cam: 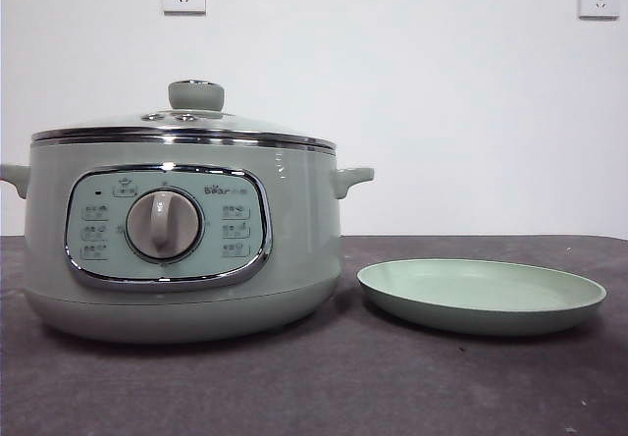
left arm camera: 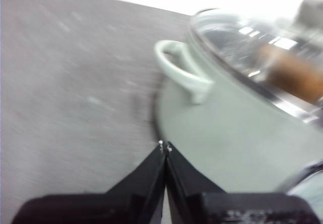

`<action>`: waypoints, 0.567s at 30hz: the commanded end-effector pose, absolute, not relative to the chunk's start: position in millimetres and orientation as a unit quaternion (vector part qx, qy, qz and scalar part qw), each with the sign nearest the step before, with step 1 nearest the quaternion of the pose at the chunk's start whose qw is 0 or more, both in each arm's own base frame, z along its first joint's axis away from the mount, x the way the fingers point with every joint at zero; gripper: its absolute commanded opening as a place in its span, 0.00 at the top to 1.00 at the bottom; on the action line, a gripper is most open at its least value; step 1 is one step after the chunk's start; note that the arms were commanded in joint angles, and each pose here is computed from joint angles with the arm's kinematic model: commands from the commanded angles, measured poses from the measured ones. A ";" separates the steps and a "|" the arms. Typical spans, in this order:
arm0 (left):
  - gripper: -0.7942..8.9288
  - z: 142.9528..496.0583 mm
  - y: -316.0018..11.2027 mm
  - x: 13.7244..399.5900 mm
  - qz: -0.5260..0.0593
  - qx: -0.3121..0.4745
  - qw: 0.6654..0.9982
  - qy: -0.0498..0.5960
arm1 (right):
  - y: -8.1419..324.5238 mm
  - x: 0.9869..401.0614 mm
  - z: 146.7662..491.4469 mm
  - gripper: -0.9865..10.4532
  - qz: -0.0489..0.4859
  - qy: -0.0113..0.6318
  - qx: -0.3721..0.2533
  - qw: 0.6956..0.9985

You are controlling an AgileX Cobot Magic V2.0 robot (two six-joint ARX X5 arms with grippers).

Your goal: Take the corn out from the steamer,put the corn on the plate,close the lid

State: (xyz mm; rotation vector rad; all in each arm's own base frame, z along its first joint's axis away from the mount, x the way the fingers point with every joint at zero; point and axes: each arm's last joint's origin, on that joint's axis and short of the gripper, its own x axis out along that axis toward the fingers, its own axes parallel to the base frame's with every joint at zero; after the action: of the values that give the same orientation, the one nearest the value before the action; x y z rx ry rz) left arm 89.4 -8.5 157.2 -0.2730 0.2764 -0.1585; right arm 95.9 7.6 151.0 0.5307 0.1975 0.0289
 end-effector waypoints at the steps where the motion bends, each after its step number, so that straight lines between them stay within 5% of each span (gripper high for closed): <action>1: 0.92 157.0 -8.9 90.1 -0.078 -0.213 0.964 0.136 | 7.9 96.5 147.4 0.91 0.006 0.102 0.349 0.932; 10: 0.93 178.8 -9.5 87.4 -0.100 -0.211 0.968 0.091 | 10.9 95.1 159.6 0.92 0.063 0.108 0.317 0.940; 17: 0.93 219.8 -9.4 81.1 -0.109 -0.198 0.972 0.071 | 10.7 93.1 208.9 0.92 0.070 0.107 0.251 0.960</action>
State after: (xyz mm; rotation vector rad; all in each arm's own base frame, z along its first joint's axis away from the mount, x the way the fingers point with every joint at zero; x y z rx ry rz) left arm 80.6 -9.5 217.2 -0.4154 0.1404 -0.2190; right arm 93.3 10.5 201.4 0.5687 0.2345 0.1291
